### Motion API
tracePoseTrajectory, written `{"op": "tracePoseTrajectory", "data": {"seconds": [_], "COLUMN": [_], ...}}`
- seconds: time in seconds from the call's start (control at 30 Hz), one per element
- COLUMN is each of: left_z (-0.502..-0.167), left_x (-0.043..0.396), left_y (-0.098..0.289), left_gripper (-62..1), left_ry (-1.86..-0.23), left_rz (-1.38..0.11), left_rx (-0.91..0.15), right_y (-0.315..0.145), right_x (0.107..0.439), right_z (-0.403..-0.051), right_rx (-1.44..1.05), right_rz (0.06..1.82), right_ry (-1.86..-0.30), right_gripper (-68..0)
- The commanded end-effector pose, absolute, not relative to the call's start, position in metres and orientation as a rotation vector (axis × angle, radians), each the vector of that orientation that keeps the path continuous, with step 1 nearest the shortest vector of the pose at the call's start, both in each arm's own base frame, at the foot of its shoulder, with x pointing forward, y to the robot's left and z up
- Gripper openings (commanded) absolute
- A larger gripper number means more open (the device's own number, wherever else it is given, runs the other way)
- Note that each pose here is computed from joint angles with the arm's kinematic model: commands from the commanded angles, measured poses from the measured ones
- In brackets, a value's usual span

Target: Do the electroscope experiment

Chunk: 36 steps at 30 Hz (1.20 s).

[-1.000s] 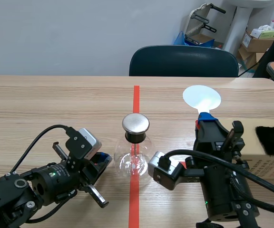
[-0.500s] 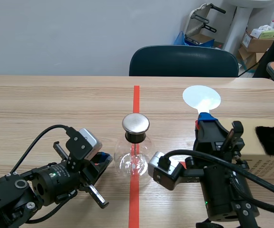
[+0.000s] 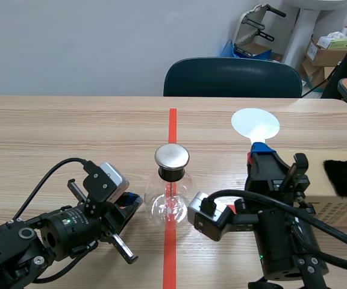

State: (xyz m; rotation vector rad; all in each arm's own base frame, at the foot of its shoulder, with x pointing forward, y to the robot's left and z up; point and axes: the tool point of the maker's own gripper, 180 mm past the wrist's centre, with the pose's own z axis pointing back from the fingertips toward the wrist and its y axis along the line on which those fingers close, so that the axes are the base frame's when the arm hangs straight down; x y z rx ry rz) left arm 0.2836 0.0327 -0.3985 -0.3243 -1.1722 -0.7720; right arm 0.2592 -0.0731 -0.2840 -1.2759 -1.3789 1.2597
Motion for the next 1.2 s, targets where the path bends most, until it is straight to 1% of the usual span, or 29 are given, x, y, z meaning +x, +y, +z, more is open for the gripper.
{"op": "tracePoseTrajectory", "data": {"seconds": [0.0, 1.17], "left_z": [-0.3892, -0.3950], "left_x": [0.2871, 0.2792], "left_y": [0.0270, 0.0275], "left_gripper": [-57.3, -57.3], "left_ry": [-1.206, -1.188], "left_rz": [-0.765, -0.759], "left_rx": [-0.342, -0.345], "right_y": [-0.0743, -0.0743], "right_x": [0.2644, 0.2644], "right_z": [-0.2721, -0.2721], "right_rx": [-1.306, -1.306], "right_rz": [1.235, 1.235], "right_ry": [-1.411, -1.411], "right_gripper": [-66.2, -66.2]}}
